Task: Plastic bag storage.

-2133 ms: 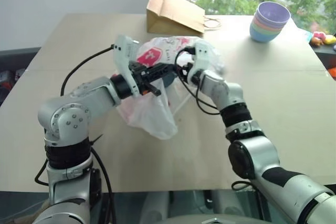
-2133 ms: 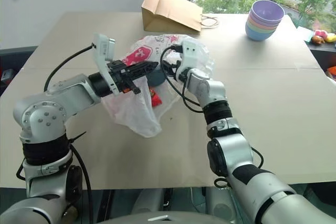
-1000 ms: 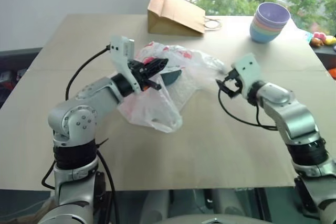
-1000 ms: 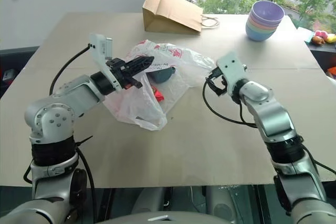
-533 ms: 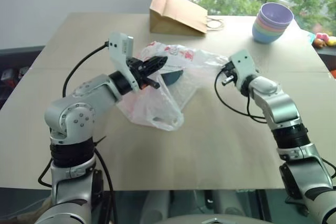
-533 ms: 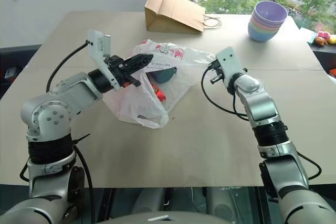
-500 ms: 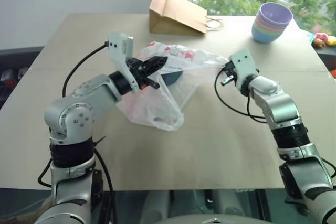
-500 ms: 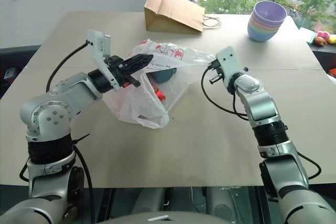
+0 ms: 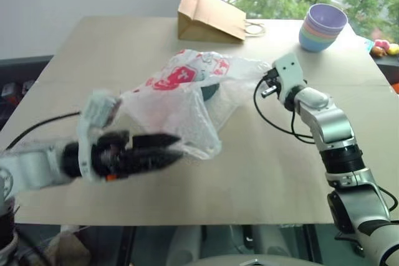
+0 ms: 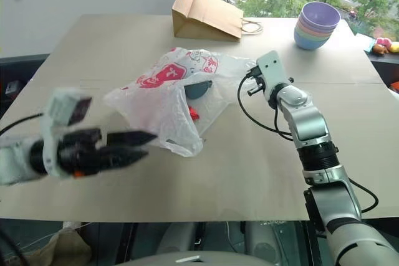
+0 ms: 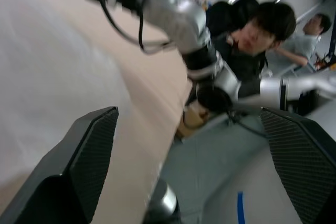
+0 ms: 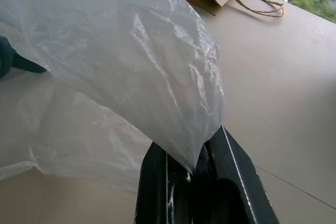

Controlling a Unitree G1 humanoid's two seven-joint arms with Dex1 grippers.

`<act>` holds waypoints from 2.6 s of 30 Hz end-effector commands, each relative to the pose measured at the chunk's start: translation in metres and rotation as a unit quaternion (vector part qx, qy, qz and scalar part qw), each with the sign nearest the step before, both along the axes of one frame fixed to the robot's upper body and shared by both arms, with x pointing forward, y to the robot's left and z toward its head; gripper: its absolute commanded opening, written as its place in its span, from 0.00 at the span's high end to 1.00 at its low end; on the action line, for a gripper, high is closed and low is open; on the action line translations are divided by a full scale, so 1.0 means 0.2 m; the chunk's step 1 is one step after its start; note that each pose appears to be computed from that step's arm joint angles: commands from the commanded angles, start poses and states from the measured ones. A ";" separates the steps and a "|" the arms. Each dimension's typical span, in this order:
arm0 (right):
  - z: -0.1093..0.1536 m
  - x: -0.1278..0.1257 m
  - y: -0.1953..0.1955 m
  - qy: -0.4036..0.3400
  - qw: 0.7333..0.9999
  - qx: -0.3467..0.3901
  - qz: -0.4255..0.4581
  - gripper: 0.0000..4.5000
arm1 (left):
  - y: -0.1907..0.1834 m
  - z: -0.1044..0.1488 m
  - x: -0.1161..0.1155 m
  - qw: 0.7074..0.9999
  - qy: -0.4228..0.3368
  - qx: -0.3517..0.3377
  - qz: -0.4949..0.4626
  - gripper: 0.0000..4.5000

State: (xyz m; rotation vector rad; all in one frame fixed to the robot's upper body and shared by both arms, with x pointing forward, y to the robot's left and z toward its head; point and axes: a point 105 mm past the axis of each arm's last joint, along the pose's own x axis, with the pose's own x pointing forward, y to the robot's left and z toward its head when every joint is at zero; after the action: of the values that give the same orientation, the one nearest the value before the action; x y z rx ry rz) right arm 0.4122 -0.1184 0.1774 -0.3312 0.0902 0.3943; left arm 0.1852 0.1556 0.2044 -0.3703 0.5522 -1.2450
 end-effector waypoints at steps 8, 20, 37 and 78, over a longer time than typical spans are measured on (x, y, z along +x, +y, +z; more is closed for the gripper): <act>0.08 -0.01 0.05 -0.022 1.000 -0.005 0.006 1.00 | -0.22 -0.18 0.22 0.997 -0.049 0.024 0.061 0.02; 0.11 -0.01 0.02 -0.025 1.000 -0.012 -0.006 1.00 | -0.37 -0.08 0.32 0.989 -0.088 -0.102 0.062 0.58; 1.24 -0.02 -0.26 -0.215 0.971 0.106 0.006 1.00 | 0.24 1.09 0.79 0.844 -0.252 -0.393 0.264 1.00; -0.16 -1.19 -0.71 0.072 0.997 -0.022 0.020 0.09 | 0.20 -0.29 0.31 0.944 -0.265 0.101 0.167 0.00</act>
State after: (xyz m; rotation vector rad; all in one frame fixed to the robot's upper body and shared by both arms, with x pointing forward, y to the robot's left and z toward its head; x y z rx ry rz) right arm 0.1822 -0.2556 0.1314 -0.3014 0.2677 0.4527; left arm 0.2519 0.1905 0.1354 -0.0027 0.1808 -0.8878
